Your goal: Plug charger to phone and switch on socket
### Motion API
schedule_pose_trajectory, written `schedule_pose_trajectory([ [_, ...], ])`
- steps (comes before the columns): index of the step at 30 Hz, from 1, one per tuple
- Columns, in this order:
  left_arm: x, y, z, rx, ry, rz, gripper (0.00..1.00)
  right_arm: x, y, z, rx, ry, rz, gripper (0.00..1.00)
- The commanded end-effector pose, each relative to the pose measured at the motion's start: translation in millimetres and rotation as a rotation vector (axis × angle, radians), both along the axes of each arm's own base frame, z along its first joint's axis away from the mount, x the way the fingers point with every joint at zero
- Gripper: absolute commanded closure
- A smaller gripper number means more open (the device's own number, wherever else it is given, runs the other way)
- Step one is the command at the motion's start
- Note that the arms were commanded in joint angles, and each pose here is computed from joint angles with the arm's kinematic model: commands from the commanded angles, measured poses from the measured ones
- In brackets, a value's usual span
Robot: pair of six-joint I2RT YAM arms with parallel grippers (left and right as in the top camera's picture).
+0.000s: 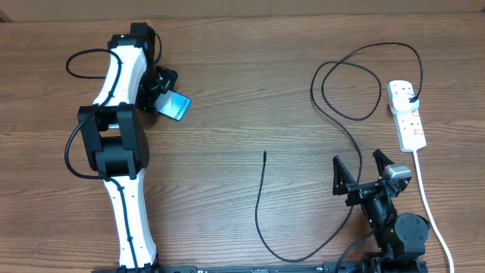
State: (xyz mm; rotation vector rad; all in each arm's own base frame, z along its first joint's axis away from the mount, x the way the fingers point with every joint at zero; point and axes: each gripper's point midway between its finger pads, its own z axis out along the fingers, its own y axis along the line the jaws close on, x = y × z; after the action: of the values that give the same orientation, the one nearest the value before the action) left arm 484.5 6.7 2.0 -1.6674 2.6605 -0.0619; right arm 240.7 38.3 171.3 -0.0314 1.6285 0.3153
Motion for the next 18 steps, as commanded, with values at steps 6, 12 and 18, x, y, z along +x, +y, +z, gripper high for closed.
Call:
schedule_pose_trajectory([
  [6, -11.9, -17.0, -34.2, -0.042, 0.077, -0.007, 0.08, 0.3, -1.1, -0.6, -0.004, -0.004, -0.007, 0.00],
  [12, -13.2, -16.0, -34.1, -0.037, 0.083, -0.006, 0.13, 0.3, -1.1, -0.7, -0.004, -0.004, -0.007, 0.00],
  [18, -14.3, -16.1, -34.1, -0.036, 0.087, -0.006, 0.13, 0.3, -1.1, -0.6, -0.004, -0.004, -0.007, 0.00],
])
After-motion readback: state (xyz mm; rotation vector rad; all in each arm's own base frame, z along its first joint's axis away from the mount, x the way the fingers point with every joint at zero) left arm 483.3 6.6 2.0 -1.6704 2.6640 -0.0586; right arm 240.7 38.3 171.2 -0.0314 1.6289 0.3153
